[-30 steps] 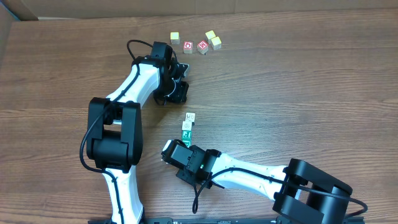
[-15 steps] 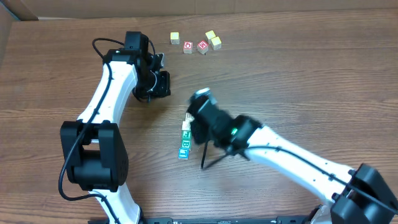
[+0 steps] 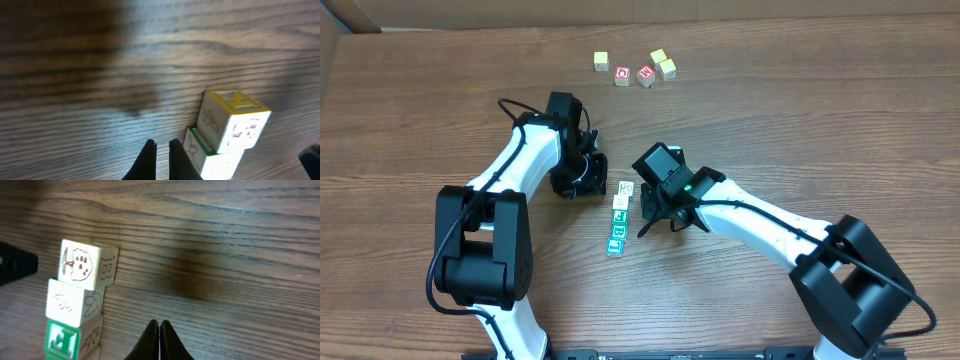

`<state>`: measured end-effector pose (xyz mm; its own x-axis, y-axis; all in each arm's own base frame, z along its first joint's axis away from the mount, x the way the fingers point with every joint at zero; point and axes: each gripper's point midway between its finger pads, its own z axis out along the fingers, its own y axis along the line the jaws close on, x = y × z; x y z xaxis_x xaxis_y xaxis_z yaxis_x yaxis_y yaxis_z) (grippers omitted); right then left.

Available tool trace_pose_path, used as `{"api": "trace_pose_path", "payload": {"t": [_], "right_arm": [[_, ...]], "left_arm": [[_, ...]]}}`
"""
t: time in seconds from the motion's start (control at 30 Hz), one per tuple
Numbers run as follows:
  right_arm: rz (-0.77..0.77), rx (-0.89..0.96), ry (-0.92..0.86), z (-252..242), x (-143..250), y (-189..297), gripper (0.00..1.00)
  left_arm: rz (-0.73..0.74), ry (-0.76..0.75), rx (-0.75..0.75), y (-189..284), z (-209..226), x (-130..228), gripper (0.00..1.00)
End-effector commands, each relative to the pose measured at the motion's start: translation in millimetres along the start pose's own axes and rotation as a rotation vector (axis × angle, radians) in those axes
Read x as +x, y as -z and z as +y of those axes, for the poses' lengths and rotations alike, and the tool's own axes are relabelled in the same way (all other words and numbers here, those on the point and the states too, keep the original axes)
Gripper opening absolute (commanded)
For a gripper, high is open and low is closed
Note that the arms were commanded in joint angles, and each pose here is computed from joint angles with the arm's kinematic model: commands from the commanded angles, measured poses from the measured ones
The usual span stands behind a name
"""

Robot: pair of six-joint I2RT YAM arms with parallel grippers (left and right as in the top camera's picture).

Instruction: Flip 5 blocks

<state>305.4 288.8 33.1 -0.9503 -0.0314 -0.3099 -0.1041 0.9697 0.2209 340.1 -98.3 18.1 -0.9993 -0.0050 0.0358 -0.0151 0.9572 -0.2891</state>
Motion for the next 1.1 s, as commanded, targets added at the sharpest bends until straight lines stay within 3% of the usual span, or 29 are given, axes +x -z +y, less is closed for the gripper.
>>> {"api": "trace_pose_path", "payload": {"t": [0.0,0.53,0.67,1.07], "right_arm": [[-0.017,-0.018,-0.017,3,-5,1,0.05],[-0.060,-0.049,-0.017,11,-15,1,0.06],[-0.053,-0.043,-0.017,10,-13,1,0.05],[0.070,-0.001,-0.068,-1,16,1,0.04]], "left_arm": [[0.032,0.000,-0.012,-11,-1,10,0.04],[0.002,-0.022,-0.014,-34,-6,15,0.04],[-0.010,0.003,-0.076,-32,7,12,0.04],[0.106,0.051,-0.114,-23,12,40,0.04]]}}
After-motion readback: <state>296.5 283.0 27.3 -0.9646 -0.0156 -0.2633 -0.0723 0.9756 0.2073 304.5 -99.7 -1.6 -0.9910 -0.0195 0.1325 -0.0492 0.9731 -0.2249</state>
